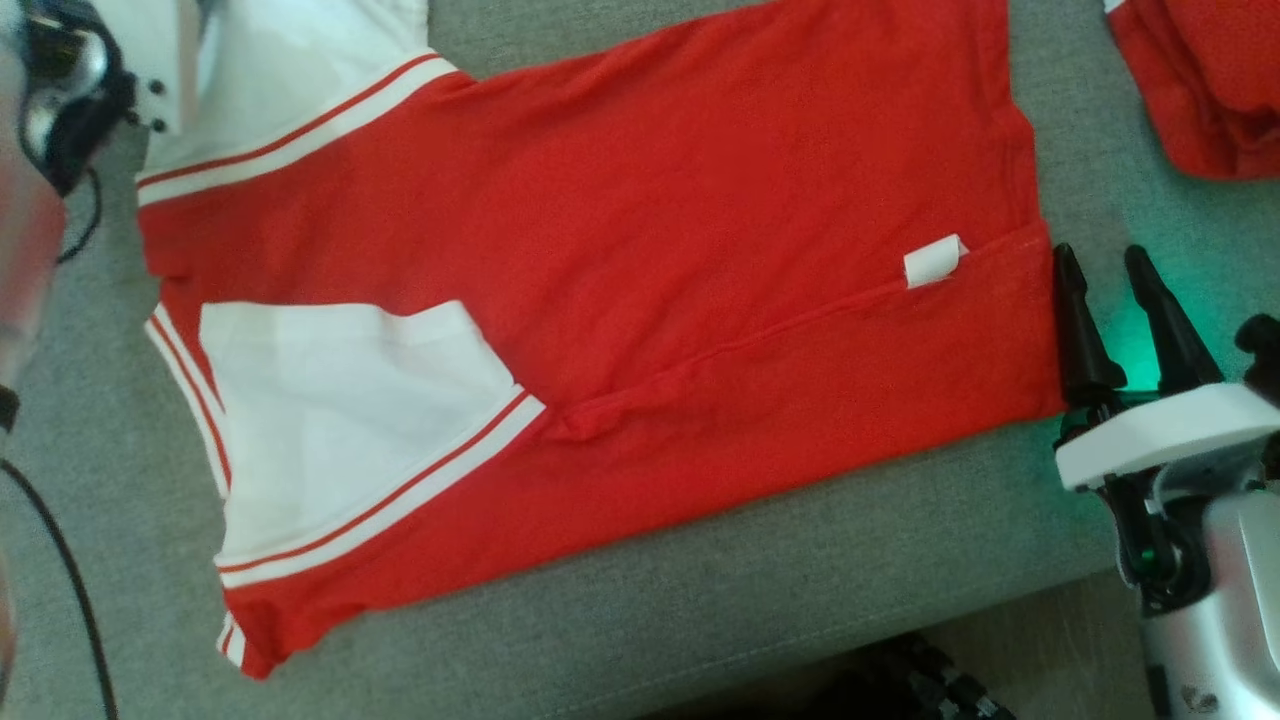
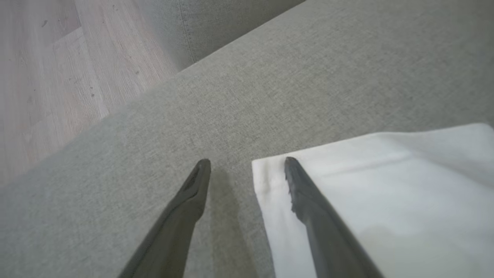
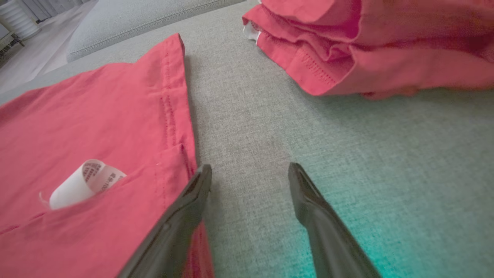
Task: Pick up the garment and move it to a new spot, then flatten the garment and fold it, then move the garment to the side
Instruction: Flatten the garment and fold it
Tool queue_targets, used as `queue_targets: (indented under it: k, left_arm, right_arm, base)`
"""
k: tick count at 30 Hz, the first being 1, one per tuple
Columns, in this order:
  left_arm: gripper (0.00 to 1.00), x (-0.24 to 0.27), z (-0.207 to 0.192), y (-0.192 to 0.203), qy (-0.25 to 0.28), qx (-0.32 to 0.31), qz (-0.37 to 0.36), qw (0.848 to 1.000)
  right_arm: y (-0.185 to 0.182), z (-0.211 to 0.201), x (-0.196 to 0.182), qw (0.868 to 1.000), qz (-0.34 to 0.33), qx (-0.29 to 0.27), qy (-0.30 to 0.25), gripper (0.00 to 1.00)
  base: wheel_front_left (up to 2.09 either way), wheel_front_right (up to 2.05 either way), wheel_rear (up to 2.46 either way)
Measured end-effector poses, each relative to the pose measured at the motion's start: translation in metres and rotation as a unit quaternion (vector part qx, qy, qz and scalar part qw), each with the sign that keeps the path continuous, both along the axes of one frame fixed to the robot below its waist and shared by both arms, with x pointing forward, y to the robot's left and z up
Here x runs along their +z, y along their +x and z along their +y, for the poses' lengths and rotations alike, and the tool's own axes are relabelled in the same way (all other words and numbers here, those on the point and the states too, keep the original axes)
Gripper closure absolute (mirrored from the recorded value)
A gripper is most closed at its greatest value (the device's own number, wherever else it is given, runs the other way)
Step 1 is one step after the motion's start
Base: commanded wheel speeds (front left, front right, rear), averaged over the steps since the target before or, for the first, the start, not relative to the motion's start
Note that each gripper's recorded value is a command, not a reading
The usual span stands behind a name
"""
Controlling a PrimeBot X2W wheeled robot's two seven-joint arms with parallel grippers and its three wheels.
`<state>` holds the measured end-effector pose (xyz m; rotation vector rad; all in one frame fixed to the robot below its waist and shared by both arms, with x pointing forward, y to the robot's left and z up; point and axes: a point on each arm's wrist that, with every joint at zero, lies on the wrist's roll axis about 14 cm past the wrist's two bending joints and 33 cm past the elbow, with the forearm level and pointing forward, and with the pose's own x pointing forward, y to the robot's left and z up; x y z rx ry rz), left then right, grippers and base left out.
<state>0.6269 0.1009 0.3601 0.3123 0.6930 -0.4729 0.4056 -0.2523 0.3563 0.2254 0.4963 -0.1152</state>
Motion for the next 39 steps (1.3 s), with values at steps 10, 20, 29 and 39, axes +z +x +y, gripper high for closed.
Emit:
queue_targets:
  k: [10,20,29,39]
  left_arm:
    - [1.00,-0.009,-0.006,-0.005,0.005,0.002,0.050,0.999]
    - [1.00,0.018,-0.004,-0.013,-0.005,-0.017,-0.005,1.000]
    - [1.00,0.085,-0.003,-0.028,-0.049,-0.032,-0.120,0.991]
    - [1.00,0.119,0.024,-0.059,-0.053,-0.025,-0.165,0.984]
  right_arm:
    - [-0.005,-0.009,0.000,1.000,0.001,-0.009,-0.005,0.00]
    - [0.022,-0.002,0.030,0.999,-0.050,0.005,-0.003,0.00]
    - [0.081,0.015,0.055,0.998,-0.027,0.058,-0.020,0.00]
    - [0.128,0.041,0.038,0.988,0.071,0.117,-0.074,0.00]
  base:
    - [0.00,0.00,0.00]
    - [0.00,0.00,0.00]
    - [0.00,0.00,0.00]
    - [0.00,0.00,0.00]
